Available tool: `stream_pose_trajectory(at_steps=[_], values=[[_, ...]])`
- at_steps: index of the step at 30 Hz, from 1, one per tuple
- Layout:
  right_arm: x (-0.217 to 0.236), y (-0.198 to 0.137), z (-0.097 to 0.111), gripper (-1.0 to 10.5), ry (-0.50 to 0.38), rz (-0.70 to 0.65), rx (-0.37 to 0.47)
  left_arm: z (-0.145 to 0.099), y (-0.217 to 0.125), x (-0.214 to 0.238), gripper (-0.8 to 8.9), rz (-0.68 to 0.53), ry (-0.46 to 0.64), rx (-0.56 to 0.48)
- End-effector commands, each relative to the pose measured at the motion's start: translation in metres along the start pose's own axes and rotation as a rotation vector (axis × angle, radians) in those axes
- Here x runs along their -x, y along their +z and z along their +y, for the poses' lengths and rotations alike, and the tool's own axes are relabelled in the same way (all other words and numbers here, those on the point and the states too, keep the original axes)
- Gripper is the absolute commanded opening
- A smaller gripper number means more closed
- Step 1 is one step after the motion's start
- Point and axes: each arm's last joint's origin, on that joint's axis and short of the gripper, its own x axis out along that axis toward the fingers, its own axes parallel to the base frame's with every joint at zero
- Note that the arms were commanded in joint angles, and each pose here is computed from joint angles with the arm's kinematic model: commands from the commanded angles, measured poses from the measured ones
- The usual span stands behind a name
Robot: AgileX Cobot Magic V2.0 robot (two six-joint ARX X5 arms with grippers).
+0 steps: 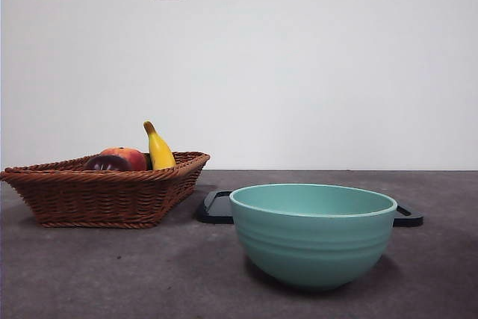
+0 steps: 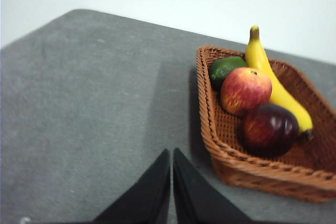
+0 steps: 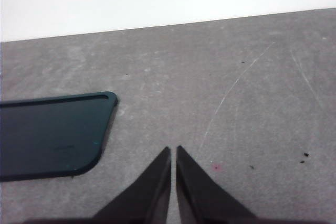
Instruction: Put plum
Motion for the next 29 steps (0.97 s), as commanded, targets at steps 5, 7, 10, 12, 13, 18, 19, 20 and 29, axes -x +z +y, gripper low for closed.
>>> stream_pose_trajectory(at_steps=[5, 7, 10, 12, 13, 18, 19, 20, 29], values=[[0.002, 0.005, 0.002, 0.1, 0.054, -0.010, -0.100, -0.001, 0.007, 0.003, 0.08, -0.017, 0.000, 0.148], [0.004, 0.010, 0.003, 0.1, 0.057, -0.023, -0.118, -0.003, 0.014, 0.006, 0.08, -0.030, -0.005, 0.157], [0.009, 0.026, 0.006, 0.1, 0.066, -0.066, -0.120, -0.007, 0.026, 0.012, 0.09, -0.037, -0.031, 0.160], [0.014, 0.036, 0.008, 0.1, 0.072, -0.093, -0.117, -0.009, 0.035, 0.016, 0.09, -0.043, -0.050, 0.159], [0.017, 0.043, 0.009, 0.1, 0.076, -0.108, -0.116, -0.011, 0.040, 0.019, 0.09, -0.045, -0.052, 0.159], [0.033, 0.076, 0.016, 0.1, 0.084, -0.142, -0.111, -0.017, 0.067, 0.030, 0.09, -0.051, -0.055, 0.153], [0.036, 0.083, 0.017, 0.1, 0.085, -0.143, -0.109, -0.019, 0.073, 0.032, 0.09, -0.049, -0.059, 0.150], [0.039, 0.090, 0.019, 0.1, 0.090, -0.139, -0.103, -0.021, 0.080, 0.034, 0.09, -0.043, -0.072, 0.143], [0.047, 0.147, 0.033, 0.1, 0.216, 0.030, -0.005, -0.039, 0.130, 0.037, 0.09, 0.142, -0.226, -0.031]])
